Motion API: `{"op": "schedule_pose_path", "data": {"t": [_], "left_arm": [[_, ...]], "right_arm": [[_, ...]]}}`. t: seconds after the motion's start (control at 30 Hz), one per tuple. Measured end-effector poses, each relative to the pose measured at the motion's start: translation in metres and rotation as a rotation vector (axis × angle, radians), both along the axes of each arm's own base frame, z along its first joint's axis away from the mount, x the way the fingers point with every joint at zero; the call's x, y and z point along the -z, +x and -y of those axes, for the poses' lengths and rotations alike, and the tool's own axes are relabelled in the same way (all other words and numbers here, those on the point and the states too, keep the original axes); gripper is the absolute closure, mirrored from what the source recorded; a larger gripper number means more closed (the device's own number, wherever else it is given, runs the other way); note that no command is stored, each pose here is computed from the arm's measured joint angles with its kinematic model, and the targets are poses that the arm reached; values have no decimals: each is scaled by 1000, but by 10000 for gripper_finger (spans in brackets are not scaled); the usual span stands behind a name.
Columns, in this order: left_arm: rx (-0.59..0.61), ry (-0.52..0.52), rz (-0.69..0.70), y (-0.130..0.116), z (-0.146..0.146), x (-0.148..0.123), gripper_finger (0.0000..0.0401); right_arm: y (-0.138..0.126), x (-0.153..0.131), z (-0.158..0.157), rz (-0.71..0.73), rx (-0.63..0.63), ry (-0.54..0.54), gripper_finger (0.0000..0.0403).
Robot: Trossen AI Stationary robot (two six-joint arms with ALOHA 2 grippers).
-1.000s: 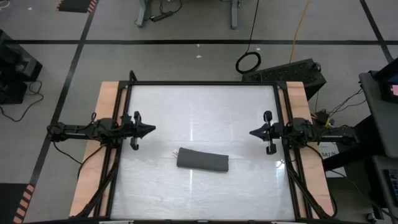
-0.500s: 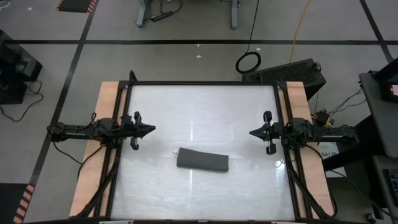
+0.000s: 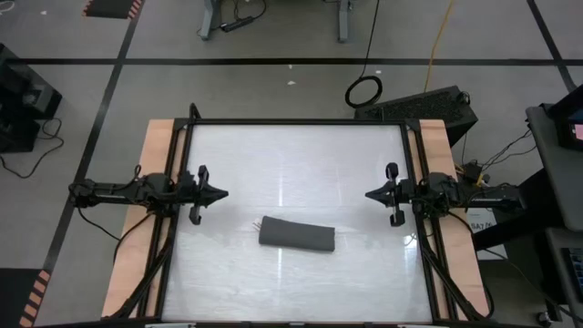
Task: Roll towel
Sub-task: Return to Home Position
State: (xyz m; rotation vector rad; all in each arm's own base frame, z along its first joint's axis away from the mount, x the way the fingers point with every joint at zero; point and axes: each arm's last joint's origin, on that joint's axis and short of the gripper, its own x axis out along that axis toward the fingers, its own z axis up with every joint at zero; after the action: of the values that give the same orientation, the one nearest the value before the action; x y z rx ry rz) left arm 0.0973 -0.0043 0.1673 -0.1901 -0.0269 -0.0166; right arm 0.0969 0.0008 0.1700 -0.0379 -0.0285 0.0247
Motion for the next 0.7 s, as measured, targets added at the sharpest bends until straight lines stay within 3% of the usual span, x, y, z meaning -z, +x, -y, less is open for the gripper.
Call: {"op": "schedule_pose_path", "data": {"t": [0.7], "left_arm": [[-19, 40, -1, 0, -1, 0, 400]], "right_arm": [[0, 0, 0, 0, 0, 0, 403]]}}
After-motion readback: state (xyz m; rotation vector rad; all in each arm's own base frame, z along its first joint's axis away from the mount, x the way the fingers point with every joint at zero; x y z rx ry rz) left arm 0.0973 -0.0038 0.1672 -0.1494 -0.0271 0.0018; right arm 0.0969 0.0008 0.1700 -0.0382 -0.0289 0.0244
